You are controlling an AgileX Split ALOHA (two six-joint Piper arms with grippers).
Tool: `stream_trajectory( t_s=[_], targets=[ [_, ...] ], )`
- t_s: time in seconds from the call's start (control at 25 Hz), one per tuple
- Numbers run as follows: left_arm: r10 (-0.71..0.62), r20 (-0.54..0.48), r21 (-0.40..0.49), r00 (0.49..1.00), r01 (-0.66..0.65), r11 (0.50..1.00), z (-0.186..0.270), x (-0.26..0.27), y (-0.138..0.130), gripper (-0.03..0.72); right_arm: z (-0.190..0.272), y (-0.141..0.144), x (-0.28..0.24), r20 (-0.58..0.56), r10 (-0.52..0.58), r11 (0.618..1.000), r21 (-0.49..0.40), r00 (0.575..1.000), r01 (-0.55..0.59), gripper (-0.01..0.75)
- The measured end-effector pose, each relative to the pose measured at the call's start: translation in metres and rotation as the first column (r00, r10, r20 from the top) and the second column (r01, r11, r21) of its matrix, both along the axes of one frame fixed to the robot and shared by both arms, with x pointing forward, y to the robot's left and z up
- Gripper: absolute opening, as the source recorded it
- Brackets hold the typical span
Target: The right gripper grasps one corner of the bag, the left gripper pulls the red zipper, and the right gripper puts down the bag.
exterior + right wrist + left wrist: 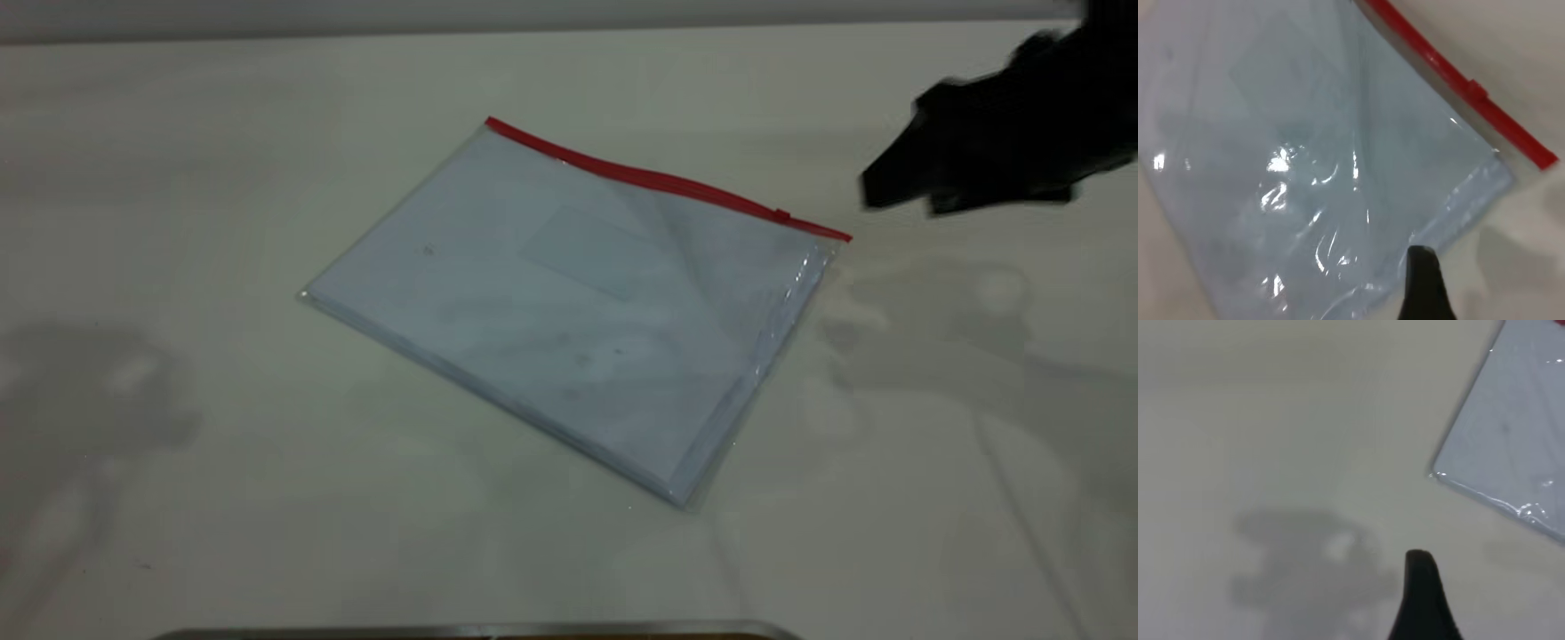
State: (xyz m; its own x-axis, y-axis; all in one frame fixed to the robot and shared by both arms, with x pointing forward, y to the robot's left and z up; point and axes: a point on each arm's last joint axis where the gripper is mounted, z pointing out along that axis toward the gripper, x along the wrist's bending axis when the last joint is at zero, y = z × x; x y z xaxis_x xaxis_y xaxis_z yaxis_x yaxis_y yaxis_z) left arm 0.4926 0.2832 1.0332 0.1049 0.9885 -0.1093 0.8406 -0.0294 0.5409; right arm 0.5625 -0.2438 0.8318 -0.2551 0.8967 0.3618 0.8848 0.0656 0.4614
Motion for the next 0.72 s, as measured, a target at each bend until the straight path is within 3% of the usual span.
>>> stream_trajectory(
  t_s=[0.24,0.72],
  targets=[
    [-0.021,0.003,-0.012,1.000,0.021,1.000,-0.001,0.003,-0.002,0.588,-0.046,-0.014,0.034,-0.027,-0.005,0.990,0.139,1.000,0.009,0.561],
    [-0.024,0.005,-0.012,1.000,0.024,1.000,0.000,0.003,-0.002,0.588,-0.085,-0.014,0.047,-0.044,0.050,0.981,0.192,0.998,-0.041,0.561]
  ],
)
